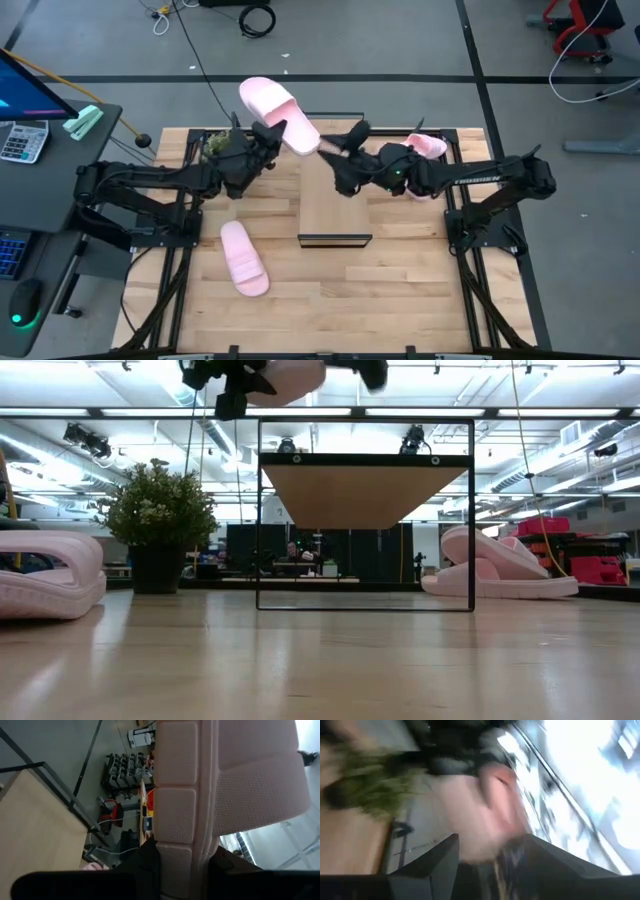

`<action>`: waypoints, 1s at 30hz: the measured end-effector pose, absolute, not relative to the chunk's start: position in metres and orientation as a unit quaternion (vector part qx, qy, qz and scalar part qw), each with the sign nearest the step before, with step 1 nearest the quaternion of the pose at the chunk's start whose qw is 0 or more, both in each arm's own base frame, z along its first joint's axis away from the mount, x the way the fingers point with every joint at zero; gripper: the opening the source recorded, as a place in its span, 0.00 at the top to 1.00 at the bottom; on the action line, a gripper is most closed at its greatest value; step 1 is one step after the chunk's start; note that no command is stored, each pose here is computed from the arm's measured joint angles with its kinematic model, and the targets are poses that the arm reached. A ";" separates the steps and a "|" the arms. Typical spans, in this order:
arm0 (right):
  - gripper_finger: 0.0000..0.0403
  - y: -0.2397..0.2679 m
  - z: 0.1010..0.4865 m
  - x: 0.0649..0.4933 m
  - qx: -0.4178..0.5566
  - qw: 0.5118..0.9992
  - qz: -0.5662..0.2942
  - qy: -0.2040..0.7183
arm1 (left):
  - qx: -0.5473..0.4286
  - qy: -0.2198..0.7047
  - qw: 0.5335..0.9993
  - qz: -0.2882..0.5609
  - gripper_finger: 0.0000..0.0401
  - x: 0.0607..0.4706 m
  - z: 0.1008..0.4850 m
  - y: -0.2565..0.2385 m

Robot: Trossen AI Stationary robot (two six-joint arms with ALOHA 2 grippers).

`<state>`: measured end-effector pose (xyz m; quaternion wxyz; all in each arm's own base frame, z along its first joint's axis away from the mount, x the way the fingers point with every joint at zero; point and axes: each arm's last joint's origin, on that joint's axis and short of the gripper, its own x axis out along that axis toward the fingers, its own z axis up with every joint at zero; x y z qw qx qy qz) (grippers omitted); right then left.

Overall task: Pick and place slides into the shelf
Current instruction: Put the pink slide on the shelf

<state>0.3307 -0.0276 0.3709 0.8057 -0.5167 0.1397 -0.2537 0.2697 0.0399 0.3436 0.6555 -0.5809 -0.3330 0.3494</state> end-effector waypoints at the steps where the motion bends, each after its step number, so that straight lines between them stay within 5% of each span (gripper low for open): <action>1: 0.42 -0.028 0.380 0.325 -0.470 0.825 -0.287 0.129 | -0.575 -0.329 0.660 0.354 0.79 0.270 0.343 0.040; 8: 0.41 -0.043 0.414 0.282 0.008 0.937 -0.344 0.061 | -0.552 -0.320 0.678 0.364 0.79 0.270 0.343 0.043; 14: 0.42 -0.069 0.397 0.280 0.375 0.894 -0.242 0.049 | -0.533 -0.322 0.691 0.366 0.79 0.269 0.347 0.044; 19: 0.42 -0.083 0.389 0.287 0.493 0.846 -0.204 0.023 | -0.503 -0.332 0.707 0.370 0.79 0.268 0.353 0.049; 23: 0.42 -0.096 0.398 0.287 0.539 0.824 -0.168 -0.048 | -0.495 -0.336 0.709 0.374 0.79 0.266 0.354 0.054; 30: 0.41 -0.106 0.383 0.304 0.572 0.806 -0.145 -0.035 | -0.494 -0.337 0.712 0.368 0.79 0.265 0.355 0.063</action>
